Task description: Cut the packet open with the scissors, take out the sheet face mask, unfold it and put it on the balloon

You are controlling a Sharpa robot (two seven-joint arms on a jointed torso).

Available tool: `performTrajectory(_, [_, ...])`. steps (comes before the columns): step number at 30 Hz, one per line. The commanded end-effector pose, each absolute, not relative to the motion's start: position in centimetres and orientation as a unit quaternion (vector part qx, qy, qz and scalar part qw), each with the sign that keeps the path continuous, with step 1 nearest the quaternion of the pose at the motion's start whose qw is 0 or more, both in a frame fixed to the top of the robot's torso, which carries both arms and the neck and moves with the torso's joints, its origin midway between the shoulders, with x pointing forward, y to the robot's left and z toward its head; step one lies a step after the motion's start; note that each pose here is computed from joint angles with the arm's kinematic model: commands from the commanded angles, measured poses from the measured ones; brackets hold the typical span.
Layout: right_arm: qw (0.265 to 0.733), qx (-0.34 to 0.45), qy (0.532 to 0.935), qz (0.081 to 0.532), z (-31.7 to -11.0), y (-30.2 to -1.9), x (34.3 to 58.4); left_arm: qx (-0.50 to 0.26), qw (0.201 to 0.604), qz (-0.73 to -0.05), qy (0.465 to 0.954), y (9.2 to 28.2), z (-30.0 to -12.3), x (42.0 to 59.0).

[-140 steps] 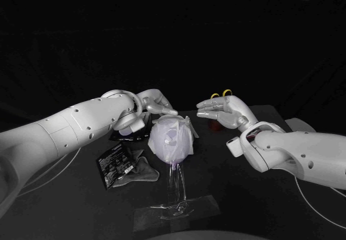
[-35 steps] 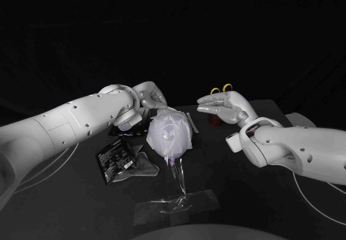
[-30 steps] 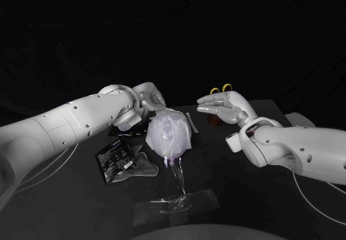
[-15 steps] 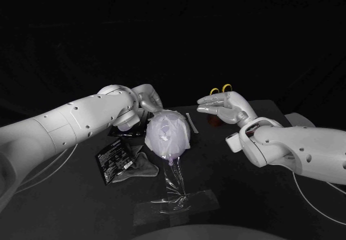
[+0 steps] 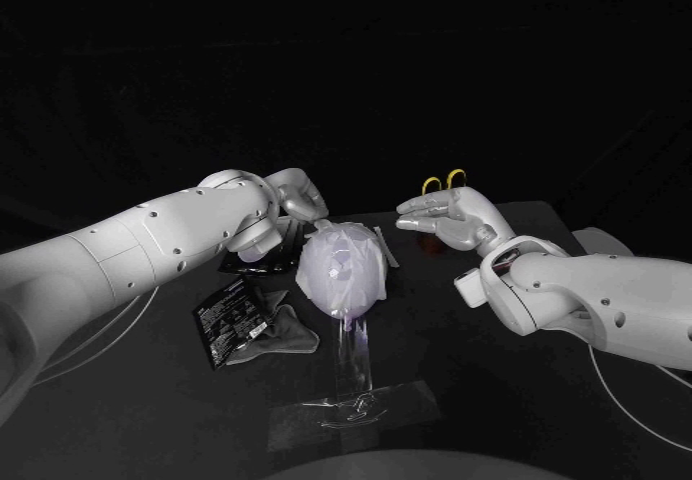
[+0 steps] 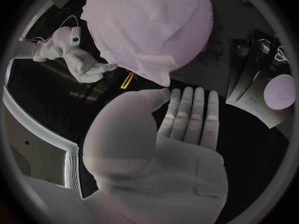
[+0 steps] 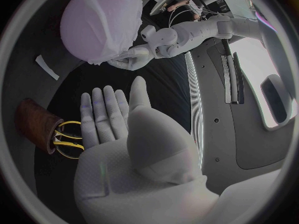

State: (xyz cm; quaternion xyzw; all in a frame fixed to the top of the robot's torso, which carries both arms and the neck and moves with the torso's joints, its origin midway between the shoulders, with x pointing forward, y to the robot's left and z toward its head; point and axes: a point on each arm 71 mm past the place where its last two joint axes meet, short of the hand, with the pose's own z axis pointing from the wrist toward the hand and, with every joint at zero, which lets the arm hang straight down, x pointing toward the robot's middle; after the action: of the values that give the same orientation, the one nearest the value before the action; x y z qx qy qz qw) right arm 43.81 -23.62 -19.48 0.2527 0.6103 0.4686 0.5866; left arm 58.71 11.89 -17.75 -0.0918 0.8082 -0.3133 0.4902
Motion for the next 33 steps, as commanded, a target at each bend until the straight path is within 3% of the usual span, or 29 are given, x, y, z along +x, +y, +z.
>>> performTrajectory(1, [0.576,0.243,0.626,0.466,-19.7,-23.3,43.8,-0.131,0.489,-0.321,0.8,12.2,-17.6,58.9])
performTrajectory(11, [0.575,0.239,0.629,0.465,-19.8,-23.2,43.6,-0.182,0.491,-0.328,0.786,13.6,-17.6,59.3])
performTrajectory(18, [0.576,0.228,0.633,0.464,-19.9,-23.2,43.4,-0.231,0.495,-0.359,0.757,15.9,-17.3,59.2])
performTrajectory(26, [0.586,0.192,0.643,0.455,-19.9,-23.3,43.2,-0.269,0.477,-0.455,0.702,19.7,-17.1,56.8])
performTrajectory(33, [0.592,0.17,0.649,0.447,-20.1,-23.2,43.1,-0.262,0.467,-0.487,0.69,21.5,-17.8,54.4])
